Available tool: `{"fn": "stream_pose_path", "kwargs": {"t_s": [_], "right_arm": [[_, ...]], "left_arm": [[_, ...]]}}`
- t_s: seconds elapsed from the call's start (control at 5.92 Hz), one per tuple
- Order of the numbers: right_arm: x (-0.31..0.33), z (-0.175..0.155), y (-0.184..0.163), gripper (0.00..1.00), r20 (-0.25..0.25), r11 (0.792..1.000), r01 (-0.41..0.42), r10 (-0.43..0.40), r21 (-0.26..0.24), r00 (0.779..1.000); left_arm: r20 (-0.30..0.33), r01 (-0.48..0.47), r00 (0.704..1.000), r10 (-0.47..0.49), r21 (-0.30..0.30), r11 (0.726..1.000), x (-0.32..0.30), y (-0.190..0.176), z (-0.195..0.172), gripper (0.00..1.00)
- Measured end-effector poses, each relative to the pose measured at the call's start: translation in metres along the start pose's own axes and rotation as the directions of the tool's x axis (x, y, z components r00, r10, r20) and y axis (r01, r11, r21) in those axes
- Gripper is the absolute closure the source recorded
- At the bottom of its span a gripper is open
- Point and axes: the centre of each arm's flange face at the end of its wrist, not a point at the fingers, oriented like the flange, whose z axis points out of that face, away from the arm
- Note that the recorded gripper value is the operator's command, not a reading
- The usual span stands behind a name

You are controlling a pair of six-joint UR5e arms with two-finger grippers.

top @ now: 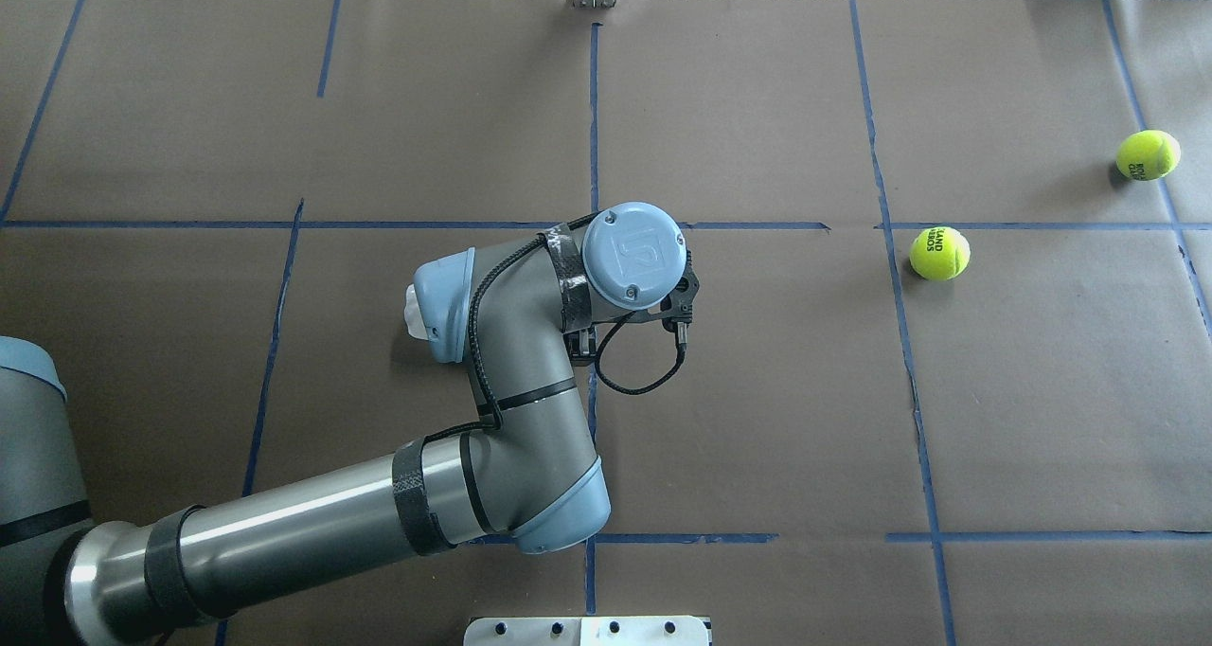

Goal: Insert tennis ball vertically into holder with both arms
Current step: 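Close the left gripper on the holder and lift it, then rotate the held holder upright with the left gripper, opening facing up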

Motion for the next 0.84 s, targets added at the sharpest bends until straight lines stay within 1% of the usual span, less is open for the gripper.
{"fn": "stream_pose_path", "kwargs": {"t_s": [0.84], "right_arm": [[0.000, 0.002, 0.001, 0.00, 0.000, 1.000, 0.000, 0.000, -0.005, 1.000]], "left_arm": [[-0.002, -0.002, 1.000, 0.002, -0.003, 1.000, 0.007, 0.007, 0.022, 0.00]]}}
